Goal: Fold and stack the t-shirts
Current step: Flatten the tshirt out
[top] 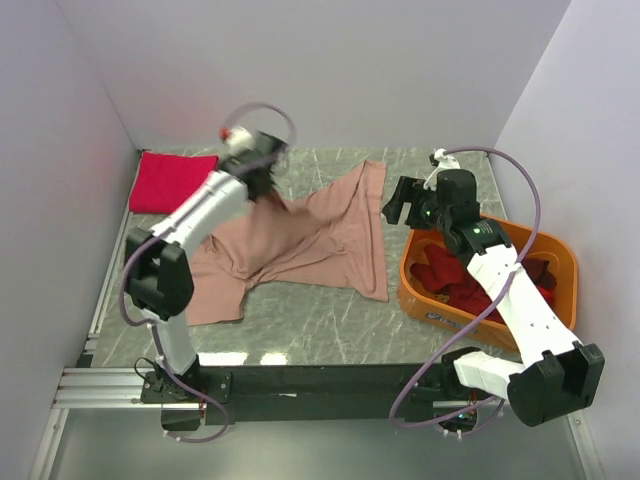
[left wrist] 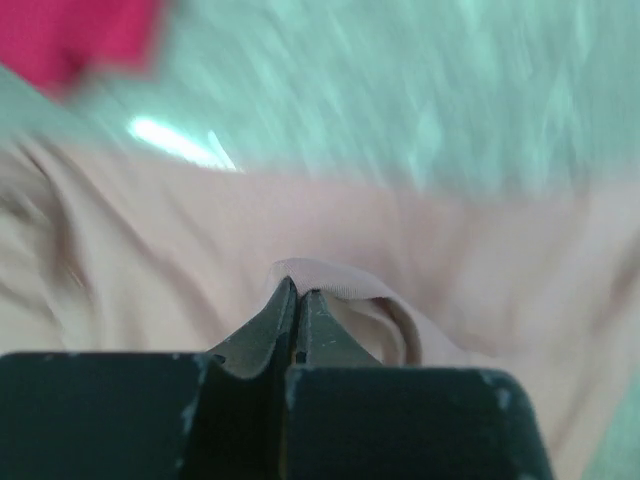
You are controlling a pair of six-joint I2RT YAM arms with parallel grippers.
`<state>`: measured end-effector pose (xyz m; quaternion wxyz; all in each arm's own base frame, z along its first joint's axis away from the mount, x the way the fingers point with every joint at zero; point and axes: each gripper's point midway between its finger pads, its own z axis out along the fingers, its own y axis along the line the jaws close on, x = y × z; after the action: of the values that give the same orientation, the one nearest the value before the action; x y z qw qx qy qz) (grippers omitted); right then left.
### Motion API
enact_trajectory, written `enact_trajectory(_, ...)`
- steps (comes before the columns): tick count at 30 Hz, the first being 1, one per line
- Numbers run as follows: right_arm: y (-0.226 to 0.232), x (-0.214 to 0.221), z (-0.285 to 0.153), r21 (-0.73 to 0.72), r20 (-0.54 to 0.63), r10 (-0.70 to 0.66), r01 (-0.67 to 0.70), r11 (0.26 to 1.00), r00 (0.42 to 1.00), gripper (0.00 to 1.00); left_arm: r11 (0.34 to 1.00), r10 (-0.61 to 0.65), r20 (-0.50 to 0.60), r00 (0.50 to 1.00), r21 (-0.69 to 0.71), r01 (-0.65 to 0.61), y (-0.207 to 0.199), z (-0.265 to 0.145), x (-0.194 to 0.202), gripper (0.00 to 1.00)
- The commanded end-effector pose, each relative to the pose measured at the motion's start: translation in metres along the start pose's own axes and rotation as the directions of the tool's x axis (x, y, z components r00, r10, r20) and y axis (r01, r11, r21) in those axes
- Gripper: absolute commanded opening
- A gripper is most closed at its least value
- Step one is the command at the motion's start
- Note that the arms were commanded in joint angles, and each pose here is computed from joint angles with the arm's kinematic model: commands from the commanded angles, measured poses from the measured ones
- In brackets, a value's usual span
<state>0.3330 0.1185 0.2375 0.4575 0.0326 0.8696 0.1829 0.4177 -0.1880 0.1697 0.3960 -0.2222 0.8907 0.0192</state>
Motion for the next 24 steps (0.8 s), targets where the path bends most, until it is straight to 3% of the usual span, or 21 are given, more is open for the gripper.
enact_trajectory(1, 0.01, -0.008, -0.005, -0.05, 0.038, -0.018, 0.02, 0.999, 0.999, 0.91, 0.994, -0.104, 0.162, 0.981, 0.008, 0.105, 0.026, 0.02, -0.106, 0.01)
enact_trajectory(3, 0.012, -0.007, -0.003, -0.065, 0.035, -0.019, 0.021, 0.998, 0.999, 0.91, 0.995, -0.101, 0.182, 0.978, -0.005, 0.104, 0.033, 0.041, -0.131, 0.01)
enact_trajectory(4, 0.012, -0.005, -0.001, -0.07, 0.027, -0.017, 0.019, 0.997, 0.999, 0.91, 0.989, -0.148, 0.228, 0.962, 0.005, 0.151, 0.042, 0.044, -0.165, 0.01)
enact_trajectory(9, 0.009, 0.005, 0.011, -0.036, -0.021, -0.024, 0.023, 0.999, 0.999, 0.9, 0.985, -0.132, 0.283, 0.95, -0.073, 0.158, 0.073, 0.091, -0.225, 0.02)
enact_trajectory(10, 0.01, 0.005, 0.011, -0.034, -0.025, -0.027, 0.027, 0.999, 0.999, 0.9, 0.982, -0.159, 0.322, 0.933, -0.042, 0.182, 0.072, 0.082, -0.25, 0.09)
enact_trajectory(12, 0.016, 0.008, 0.014, -0.048, -0.034, -0.045, 0.043, 0.998, 0.998, 0.9, 0.978, -0.186, 0.281, 0.941, -0.04, 0.205, 0.087, 0.104, -0.252, 0.3)
enact_trajectory(13, 0.02, 0.01, 0.015, -0.056, -0.044, -0.054, 0.052, 0.997, 0.998, 0.9, 0.976, -0.201, 0.271, 0.941, -0.026, 0.216, 0.091, 0.101, -0.253, 0.61)
enact_trajectory(15, 0.03, 0.012, 0.014, -0.074, -0.043, -0.08, 0.076, 0.994, 0.996, 0.9, 0.972, -0.235, 0.255, 0.938, 0.033, 0.234, 0.092, 0.094, -0.254, 0.83)
enact_trajectory(16, 0.034, 0.015, 0.016, -0.077, -0.05, -0.089, 0.084, 0.993, 0.995, 0.9, 0.976, -0.215, 0.209, 0.954, 0.001, 0.219, 0.1, 0.105, -0.229, 0.99)
enact_trajectory(18, 0.047, 0.019, 0.016, -0.101, -0.056, -0.119, 0.113, 0.988, 0.991, 0.9, 0.972, -0.234, 0.222, 0.946, 0.039, 0.231, 0.102, 0.072, -0.229, 0.99)
enact_trajectory(21, 0.072, 0.037, 0.019, -0.147, -0.092, -0.171, 0.157, 0.977, 0.981, 0.9, 0.961, -0.275, 0.161, 0.948, 0.006, 0.278, 0.119, 0.043, -0.192, 0.99)
enact_trajectory(23, 0.087, 0.055, 0.027, -0.18, -0.139, -0.197, 0.171, 0.969, 0.97, 0.9, 0.946, -0.316, 0.117, 0.942, -0.042, 0.322, 0.14, 0.021, -0.152, 0.99)
enact_trajectory(24, 0.102, 0.069, 0.027, -0.224, -0.165, -0.218, 0.179, 0.958, 0.962, 0.9, 0.951, -0.289, 0.044, 0.956, -0.097, 0.292, 0.152, 0.027, -0.105, 0.99)
